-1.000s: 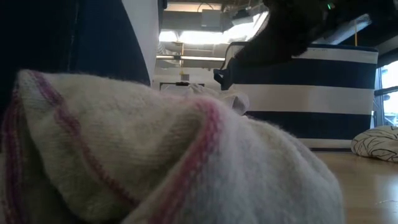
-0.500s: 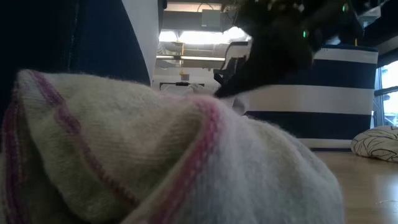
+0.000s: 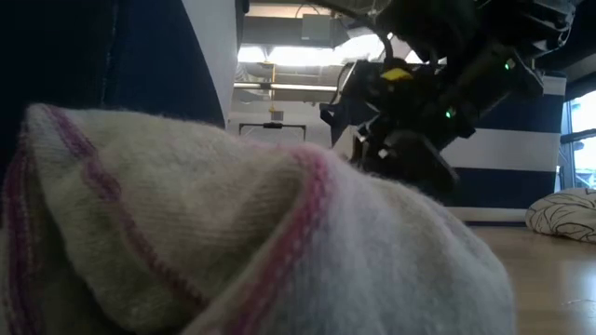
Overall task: Sort clothes
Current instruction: Put the gray underwear into the bottom left laundry bin
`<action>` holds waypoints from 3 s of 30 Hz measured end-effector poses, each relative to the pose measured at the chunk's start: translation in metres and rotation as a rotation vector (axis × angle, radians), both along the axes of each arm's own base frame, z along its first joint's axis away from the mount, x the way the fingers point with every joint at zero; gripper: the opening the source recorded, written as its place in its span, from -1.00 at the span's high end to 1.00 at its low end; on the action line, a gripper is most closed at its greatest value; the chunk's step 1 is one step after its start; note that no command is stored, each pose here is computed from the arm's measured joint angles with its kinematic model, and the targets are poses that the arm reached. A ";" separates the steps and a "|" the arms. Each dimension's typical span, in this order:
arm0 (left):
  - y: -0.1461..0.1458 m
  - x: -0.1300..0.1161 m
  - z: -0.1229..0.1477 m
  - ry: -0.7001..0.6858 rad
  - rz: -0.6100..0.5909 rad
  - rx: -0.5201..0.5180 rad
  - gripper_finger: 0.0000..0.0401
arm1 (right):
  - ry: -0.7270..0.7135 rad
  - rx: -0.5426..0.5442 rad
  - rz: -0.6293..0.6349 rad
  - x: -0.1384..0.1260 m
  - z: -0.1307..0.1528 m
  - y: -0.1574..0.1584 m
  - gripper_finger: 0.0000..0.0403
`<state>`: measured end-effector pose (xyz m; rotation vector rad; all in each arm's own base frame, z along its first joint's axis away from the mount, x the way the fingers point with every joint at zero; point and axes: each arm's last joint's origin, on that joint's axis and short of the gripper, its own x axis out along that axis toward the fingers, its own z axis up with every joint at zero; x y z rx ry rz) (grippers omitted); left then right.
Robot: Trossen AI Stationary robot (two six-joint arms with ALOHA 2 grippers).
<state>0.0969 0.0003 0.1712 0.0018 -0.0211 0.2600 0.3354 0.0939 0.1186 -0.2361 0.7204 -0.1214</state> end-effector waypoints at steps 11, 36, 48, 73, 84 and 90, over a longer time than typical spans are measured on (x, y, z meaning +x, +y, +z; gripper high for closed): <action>0.000 0.000 0.000 0.000 0.000 0.000 0.99 | 0.014 0.059 -0.015 -0.005 0.010 0.000 0.95; 0.000 0.000 0.000 0.007 0.000 0.008 0.99 | -0.300 -0.026 -0.103 -0.066 0.187 -0.009 0.92; 0.000 0.001 -0.001 0.011 0.000 0.002 0.99 | -0.712 -0.102 0.005 -0.056 0.259 -0.008 0.92; 0.000 0.001 -0.001 0.013 0.001 0.016 0.99 | -0.986 -0.055 0.281 0.058 0.252 0.013 0.92; 0.000 0.001 -0.001 0.013 0.000 0.020 0.99 | -0.788 -0.081 0.388 0.088 0.222 0.018 0.66; 0.000 0.001 -0.001 0.013 0.000 0.019 0.99 | -0.616 -0.079 0.394 0.091 0.206 0.019 0.14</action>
